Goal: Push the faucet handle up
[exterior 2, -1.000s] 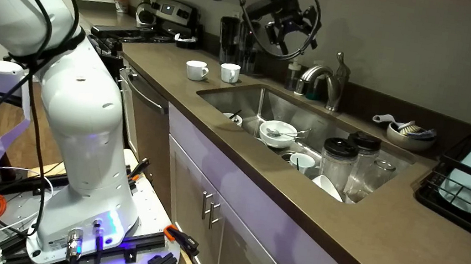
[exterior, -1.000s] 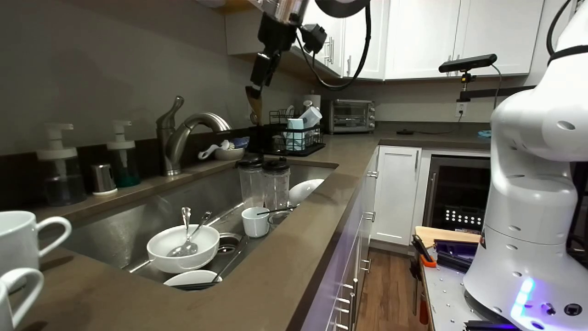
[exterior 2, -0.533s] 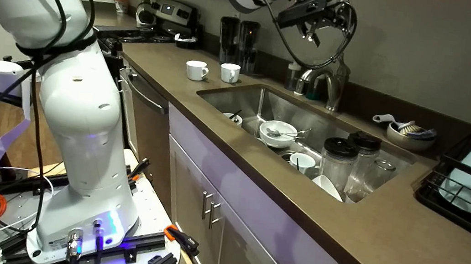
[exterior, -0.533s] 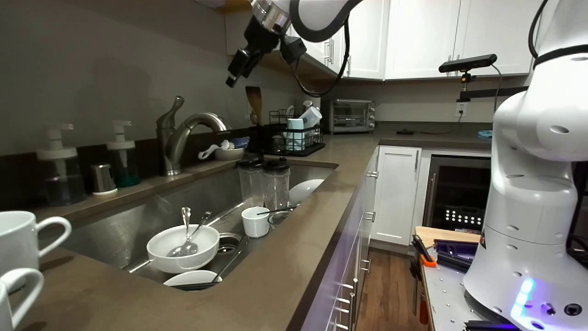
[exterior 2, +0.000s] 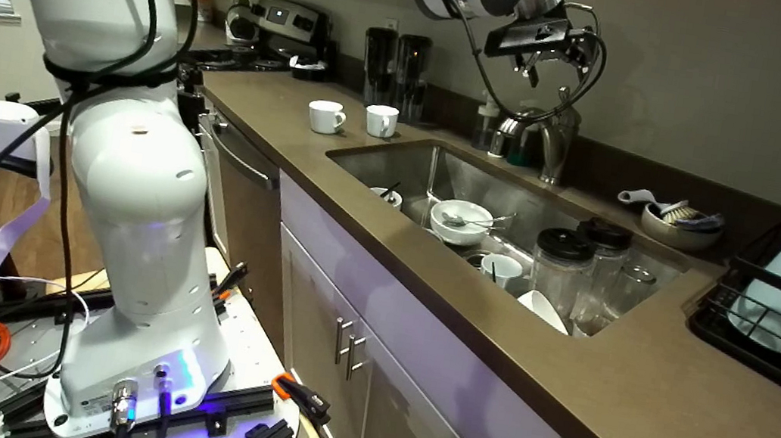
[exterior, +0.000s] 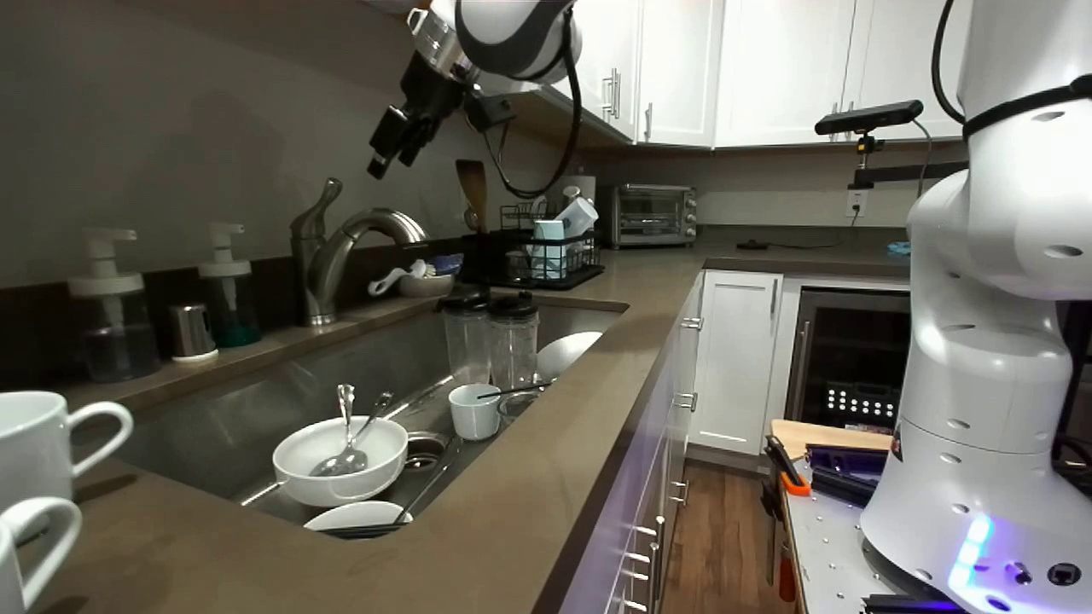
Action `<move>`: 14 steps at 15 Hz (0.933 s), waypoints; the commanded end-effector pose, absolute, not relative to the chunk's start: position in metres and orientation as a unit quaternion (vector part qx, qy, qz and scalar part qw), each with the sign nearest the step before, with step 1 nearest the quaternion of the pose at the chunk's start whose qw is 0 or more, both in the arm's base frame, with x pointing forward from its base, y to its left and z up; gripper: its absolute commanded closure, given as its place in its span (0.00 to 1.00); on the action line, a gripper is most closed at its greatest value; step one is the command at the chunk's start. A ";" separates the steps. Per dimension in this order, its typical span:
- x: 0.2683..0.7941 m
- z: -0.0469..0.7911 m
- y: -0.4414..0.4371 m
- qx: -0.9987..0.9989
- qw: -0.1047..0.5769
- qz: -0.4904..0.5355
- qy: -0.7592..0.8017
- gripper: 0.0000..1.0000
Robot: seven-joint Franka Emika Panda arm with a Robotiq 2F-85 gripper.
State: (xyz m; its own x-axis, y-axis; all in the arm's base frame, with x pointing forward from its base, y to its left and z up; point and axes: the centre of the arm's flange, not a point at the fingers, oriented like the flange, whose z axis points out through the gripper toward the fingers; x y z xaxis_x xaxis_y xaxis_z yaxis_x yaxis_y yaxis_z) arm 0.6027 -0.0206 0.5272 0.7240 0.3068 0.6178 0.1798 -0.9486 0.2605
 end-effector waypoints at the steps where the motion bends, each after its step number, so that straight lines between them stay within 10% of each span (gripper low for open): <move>1: 0.634 0.535 -0.030 0.928 0.091 0.329 0.148 0.10; 8: 0.656 0.532 -0.028 0.928 0.074 0.329 0.160 0.67; 14: 0.674 0.523 -0.027 0.926 0.054 0.332 0.170 0.73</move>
State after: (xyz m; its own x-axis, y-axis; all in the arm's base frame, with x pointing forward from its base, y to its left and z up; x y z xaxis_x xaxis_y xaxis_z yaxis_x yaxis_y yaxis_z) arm 0.6571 -0.0194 0.5207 0.7273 0.3295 0.6021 0.2398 -0.9439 0.2269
